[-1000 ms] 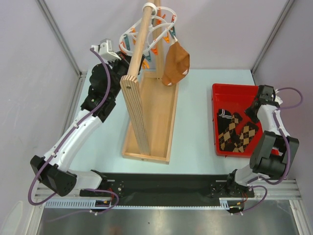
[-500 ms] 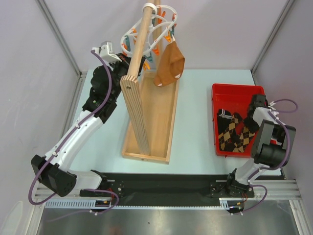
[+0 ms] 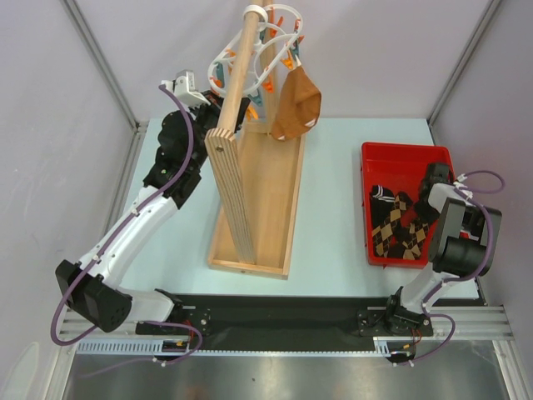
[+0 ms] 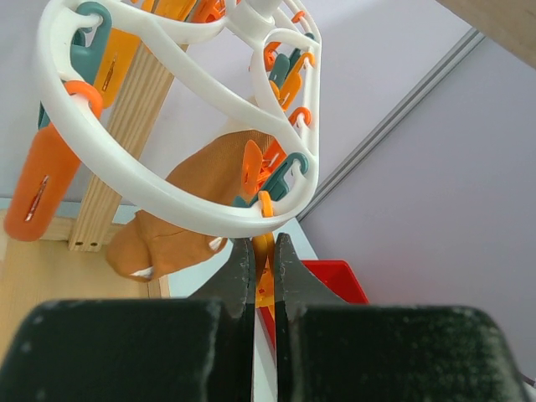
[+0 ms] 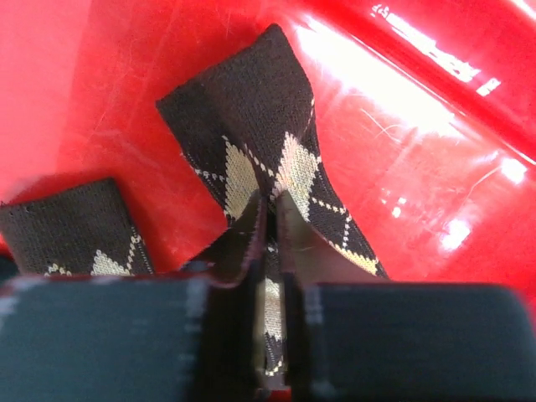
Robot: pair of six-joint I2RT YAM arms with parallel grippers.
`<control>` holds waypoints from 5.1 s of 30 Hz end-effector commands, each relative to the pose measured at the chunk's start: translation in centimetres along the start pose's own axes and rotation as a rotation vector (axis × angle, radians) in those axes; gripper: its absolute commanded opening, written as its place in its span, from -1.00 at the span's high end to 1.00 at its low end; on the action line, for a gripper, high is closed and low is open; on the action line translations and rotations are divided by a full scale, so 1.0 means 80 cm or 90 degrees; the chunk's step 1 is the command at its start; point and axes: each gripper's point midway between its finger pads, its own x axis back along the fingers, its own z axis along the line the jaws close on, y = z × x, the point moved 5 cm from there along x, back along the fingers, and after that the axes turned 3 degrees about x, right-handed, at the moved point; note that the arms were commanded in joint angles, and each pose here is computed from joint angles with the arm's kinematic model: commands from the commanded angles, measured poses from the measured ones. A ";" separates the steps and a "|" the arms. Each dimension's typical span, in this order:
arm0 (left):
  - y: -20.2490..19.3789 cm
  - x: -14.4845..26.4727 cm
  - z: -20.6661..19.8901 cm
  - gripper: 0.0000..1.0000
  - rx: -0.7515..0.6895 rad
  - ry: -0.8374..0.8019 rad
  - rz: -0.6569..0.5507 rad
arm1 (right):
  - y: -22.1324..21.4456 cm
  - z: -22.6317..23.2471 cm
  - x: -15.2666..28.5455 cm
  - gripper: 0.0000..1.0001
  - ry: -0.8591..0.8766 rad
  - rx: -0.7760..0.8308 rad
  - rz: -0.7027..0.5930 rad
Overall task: Clip the socks to the hanger
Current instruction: Pick up the sock from the bin, then clamp the sock onto the hanger, then open the clamp at the hanger.
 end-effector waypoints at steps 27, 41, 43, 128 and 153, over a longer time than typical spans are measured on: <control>-0.010 0.015 0.011 1.00 0.036 -0.027 0.070 | 0.020 0.146 0.471 1.00 0.943 0.549 -0.302; -0.007 0.020 0.000 1.00 0.078 -0.101 0.105 | -0.093 0.201 0.582 1.00 1.266 0.753 -0.228; -0.008 0.021 0.001 1.00 0.084 -0.107 0.113 | -0.107 0.215 0.584 1.00 1.287 0.761 -0.190; 0.001 0.049 0.013 0.18 0.119 -0.144 0.118 | -0.082 0.305 0.618 -0.15 1.323 0.488 -0.637; 0.003 0.056 0.012 0.18 0.114 -0.144 0.117 | -0.103 0.356 0.625 -0.03 1.201 0.360 -0.807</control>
